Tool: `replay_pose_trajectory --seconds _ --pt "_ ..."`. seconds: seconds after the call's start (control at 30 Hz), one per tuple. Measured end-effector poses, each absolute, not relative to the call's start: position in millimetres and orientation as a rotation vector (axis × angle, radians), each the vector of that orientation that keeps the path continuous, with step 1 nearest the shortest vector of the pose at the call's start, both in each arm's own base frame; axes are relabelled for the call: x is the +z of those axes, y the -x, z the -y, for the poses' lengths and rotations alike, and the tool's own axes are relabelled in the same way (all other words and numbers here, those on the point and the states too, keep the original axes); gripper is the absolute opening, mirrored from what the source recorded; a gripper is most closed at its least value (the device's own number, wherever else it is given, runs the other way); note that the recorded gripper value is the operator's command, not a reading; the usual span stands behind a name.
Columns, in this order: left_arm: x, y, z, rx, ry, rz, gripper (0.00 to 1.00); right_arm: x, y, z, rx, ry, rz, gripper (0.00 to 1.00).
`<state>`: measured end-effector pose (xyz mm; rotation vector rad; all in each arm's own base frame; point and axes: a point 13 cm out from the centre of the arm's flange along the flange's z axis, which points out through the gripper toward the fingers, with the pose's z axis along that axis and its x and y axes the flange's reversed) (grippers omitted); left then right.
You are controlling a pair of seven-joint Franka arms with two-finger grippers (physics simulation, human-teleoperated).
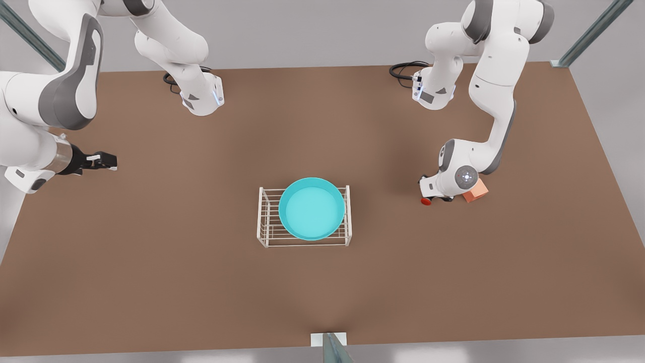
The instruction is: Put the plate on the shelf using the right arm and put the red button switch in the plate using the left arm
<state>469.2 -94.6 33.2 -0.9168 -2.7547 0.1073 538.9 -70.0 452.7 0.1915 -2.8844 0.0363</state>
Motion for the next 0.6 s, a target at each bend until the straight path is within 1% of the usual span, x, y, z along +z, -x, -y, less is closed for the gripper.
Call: replay_pose_trajectory --seconds 0.07,0.13,0.33,0.37,0.47,0.53,0.6 --pt "34.1 -470.4 94.2 0.105 0.898 2.763 0.42 452.3 -538.4 70.8 0.032 -0.189 2.883 1.0" --pt "35.4 -471.8 93.5 0.101 0.878 2.772 0.37 452.1 -537.9 72.8 0.027 -0.183 2.883 1.0" --pt "44.7 -482.2 93.4 0.079 0.819 2.815 0.36 451.1 -537.8 71.7 0.018 -0.187 2.881 1.0" --pt "58.5 -493.8 96.5 0.072 0.811 2.843 0.36 451.1 -537.8 71.3 0.018 -0.188 2.881 1.0" --pt "123.4 -540.2 127.5 0.058 0.78 2.948 0.36 451.1 -537.9 70.5 0.017 -0.191 2.88 1.0" --pt "170.9 -565.1 162.3 0.061 0.761 3.008 0.36 451.1 -537.7 70.9 0.017 -0.191 2.88 1.0" --pt "230.6 -595.6 180.1 0.088 0.68 3.084 0.36 452.2 -537.0 73.0 0.016 -0.185 2.881 1.0"
